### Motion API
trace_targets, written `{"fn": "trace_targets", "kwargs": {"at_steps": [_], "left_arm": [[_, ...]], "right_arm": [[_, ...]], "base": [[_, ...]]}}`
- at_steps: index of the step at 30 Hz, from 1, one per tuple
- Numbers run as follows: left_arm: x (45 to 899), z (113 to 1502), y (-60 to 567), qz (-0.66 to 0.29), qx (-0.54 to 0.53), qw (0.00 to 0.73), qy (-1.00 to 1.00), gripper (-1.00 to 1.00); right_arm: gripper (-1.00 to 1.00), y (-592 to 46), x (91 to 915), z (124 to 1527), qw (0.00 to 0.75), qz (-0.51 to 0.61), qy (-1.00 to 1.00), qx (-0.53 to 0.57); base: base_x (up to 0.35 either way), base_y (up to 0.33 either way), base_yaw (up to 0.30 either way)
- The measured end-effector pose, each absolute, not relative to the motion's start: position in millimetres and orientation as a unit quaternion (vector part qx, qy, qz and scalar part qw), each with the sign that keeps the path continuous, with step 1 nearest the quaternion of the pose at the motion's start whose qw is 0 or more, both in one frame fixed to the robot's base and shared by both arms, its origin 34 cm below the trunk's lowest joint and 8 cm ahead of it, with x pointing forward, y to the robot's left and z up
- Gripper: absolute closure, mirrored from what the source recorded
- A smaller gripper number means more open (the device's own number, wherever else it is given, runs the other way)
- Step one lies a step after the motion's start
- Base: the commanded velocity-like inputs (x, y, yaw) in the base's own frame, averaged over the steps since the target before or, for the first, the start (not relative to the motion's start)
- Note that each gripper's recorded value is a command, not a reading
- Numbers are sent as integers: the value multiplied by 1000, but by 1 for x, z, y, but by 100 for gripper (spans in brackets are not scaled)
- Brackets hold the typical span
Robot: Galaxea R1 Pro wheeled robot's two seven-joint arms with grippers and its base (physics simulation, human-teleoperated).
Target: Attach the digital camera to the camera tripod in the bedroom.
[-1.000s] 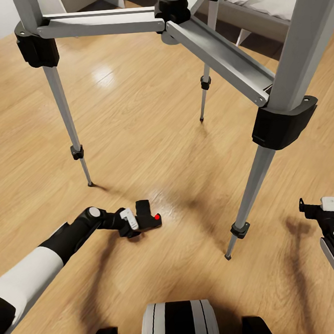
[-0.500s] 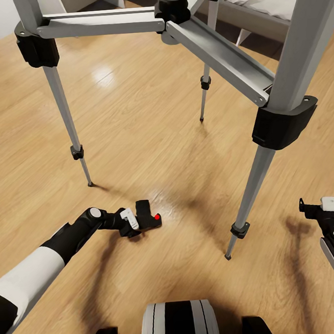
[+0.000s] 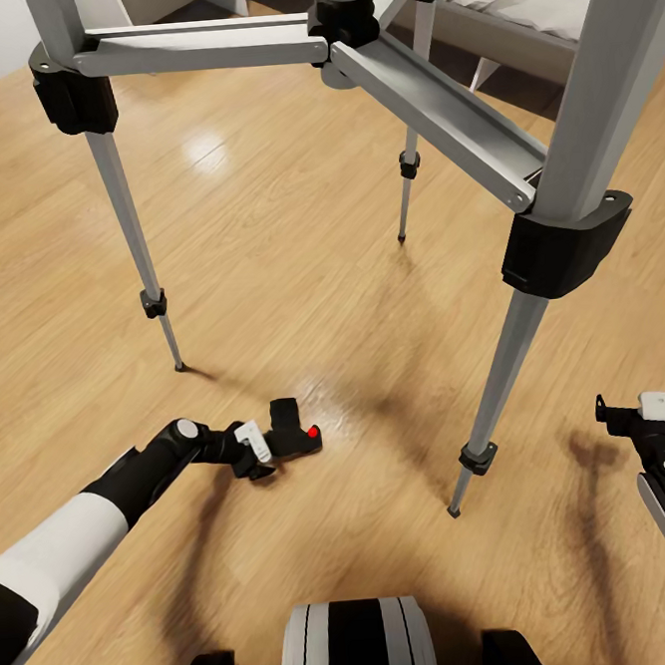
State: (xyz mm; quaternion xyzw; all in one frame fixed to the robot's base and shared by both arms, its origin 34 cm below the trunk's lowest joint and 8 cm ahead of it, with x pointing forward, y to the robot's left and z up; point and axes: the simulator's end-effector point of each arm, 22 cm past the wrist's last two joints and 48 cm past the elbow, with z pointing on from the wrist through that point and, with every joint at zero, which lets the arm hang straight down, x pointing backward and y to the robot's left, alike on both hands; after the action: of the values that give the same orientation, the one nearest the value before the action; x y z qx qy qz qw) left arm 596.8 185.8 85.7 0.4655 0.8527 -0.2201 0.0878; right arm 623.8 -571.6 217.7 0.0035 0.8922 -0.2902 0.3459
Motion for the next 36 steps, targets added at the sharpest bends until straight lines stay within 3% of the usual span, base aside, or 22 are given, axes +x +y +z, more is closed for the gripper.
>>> {"fn": "trace_targets", "kwargs": {"at_steps": [36], "left_arm": [[583,82,178,-224,495,80,836,-100]], "right_arm": [[-100,-572,624,218,346,-290,892,3]], "base": [[0,0,0]]}}
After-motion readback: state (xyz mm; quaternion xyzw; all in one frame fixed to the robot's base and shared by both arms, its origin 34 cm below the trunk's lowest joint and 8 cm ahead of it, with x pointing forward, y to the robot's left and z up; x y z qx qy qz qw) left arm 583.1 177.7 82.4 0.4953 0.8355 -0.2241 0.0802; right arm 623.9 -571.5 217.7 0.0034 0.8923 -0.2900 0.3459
